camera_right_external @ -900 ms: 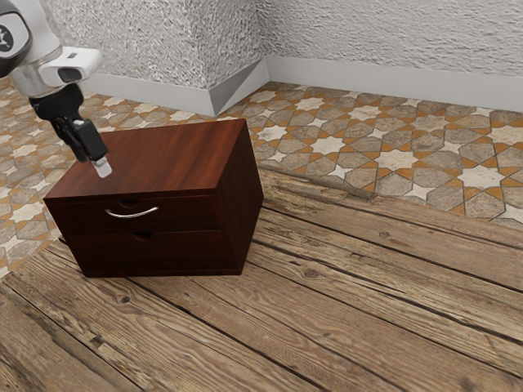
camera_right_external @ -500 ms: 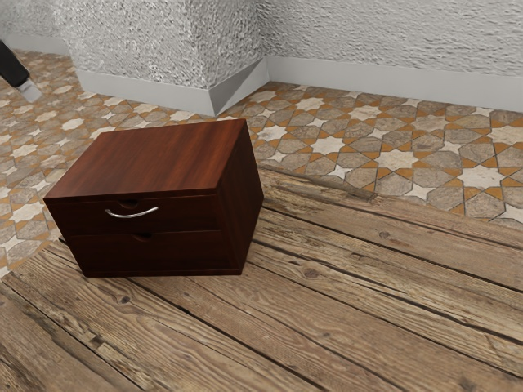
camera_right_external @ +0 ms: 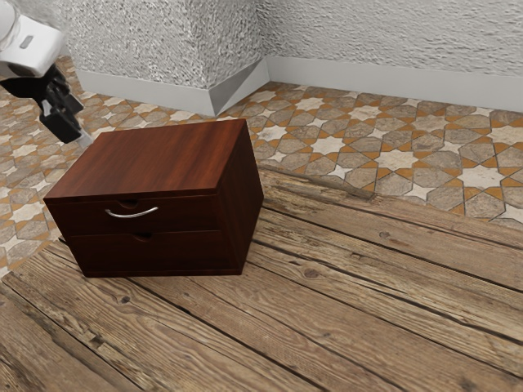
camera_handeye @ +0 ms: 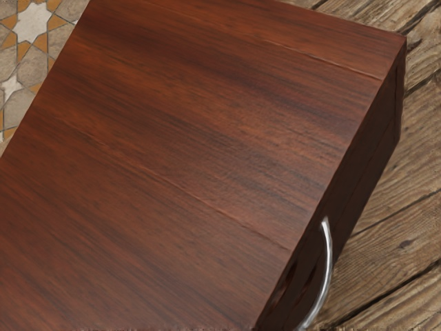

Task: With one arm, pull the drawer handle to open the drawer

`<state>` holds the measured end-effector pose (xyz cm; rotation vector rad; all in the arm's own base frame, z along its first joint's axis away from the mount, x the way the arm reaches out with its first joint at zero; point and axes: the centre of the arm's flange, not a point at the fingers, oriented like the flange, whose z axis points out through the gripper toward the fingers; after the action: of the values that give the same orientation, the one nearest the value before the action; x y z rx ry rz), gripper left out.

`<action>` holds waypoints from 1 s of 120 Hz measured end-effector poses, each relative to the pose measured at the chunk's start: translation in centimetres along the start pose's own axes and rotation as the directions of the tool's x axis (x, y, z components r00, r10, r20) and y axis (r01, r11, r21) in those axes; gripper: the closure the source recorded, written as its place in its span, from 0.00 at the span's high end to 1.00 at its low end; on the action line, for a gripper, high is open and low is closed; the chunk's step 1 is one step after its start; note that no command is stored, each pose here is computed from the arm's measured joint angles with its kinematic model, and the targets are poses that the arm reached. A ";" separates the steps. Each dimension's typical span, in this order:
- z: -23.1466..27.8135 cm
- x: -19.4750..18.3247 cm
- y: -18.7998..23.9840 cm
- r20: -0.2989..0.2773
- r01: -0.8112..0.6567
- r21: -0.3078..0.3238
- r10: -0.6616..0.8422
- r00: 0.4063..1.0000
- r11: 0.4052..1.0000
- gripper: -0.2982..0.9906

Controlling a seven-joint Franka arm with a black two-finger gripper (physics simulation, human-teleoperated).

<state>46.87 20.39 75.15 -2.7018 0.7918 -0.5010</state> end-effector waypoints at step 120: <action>11.4 -3.9 9.2 -0.004 -0.400 0.022 0.400 0.916 0.916 0.34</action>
<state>44.12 16.99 60.60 -2.4208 1.2938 -0.4173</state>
